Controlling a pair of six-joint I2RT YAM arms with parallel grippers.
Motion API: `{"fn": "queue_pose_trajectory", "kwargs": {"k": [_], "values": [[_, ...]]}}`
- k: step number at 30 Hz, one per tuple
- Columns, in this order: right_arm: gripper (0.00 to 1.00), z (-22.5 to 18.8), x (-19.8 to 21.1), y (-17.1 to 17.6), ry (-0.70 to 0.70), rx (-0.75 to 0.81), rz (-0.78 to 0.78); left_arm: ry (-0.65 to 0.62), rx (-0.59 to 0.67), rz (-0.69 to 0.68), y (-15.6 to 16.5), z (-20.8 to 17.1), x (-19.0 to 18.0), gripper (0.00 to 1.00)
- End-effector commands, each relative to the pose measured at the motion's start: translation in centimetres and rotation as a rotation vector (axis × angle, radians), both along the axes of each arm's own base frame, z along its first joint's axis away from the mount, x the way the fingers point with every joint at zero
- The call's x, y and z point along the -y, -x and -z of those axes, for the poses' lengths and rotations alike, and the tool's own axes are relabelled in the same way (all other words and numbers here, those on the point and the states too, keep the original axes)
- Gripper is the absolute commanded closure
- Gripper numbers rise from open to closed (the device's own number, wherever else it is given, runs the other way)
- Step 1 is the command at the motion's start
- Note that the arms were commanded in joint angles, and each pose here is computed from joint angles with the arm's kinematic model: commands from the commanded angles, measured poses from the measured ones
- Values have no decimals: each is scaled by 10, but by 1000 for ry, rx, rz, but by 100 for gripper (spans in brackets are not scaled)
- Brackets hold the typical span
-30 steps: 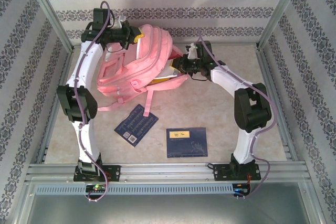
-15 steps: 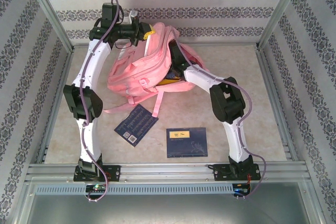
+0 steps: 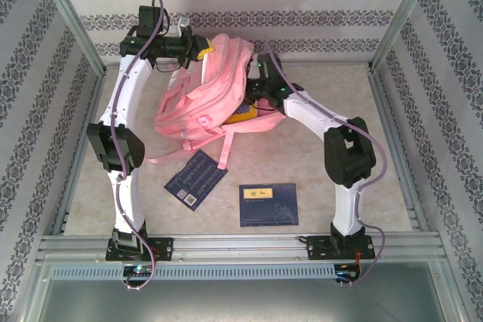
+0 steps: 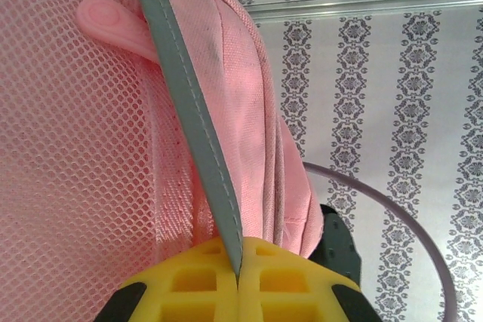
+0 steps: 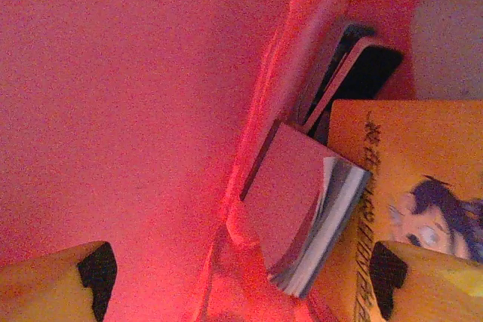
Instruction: Pack the student bag
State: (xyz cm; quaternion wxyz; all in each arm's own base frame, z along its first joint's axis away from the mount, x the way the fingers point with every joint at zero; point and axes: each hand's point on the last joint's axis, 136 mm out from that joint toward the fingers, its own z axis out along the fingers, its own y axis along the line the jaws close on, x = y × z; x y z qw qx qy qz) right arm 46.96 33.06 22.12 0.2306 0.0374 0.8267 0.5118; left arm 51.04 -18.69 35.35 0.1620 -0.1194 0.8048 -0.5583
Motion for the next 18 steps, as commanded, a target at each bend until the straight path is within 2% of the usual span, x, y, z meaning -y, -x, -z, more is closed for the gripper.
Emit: {"fn": "queue_pose_trajectory", "kwargs": {"k": [1,8,13,18], "values": [[12,-17,18,2,-17,50,19,19,194,11,9,-58,-12,100],[13,-24,46,13,-6,59,60,-13,167,-15,5,-47,-21,100],[16,-3,102,25,203,-30,255,-117,89,-84,-1,-15,-30,100],[21,-7,164,70,431,-20,437,-220,39,-111,-10,17,-12,100]]}}
